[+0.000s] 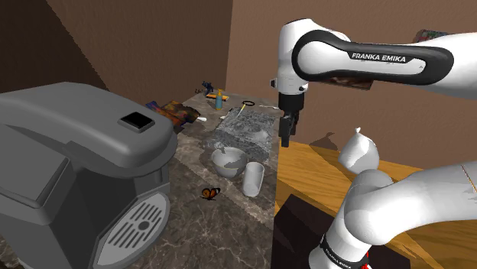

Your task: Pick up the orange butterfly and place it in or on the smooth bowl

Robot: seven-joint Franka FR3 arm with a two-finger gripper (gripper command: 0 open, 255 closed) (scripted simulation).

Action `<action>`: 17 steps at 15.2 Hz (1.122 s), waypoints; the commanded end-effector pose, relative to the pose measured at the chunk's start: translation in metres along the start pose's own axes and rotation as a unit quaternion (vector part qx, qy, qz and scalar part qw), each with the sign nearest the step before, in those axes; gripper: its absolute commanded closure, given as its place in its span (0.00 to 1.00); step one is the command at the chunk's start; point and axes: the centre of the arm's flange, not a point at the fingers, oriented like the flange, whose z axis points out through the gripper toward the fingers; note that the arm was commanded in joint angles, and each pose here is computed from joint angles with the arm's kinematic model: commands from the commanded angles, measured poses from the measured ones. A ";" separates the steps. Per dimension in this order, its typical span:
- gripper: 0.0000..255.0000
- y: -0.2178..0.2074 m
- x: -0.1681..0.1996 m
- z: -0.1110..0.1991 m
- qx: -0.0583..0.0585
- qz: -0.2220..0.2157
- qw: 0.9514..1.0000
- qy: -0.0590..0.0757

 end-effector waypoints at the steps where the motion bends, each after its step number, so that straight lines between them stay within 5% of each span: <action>1: 0.00 0.000 0.000 0.000 0.000 0.000 1.000 0.000; 17: 0.00 -0.036 0.139 0.130 0.061 -0.030 0.996 0.064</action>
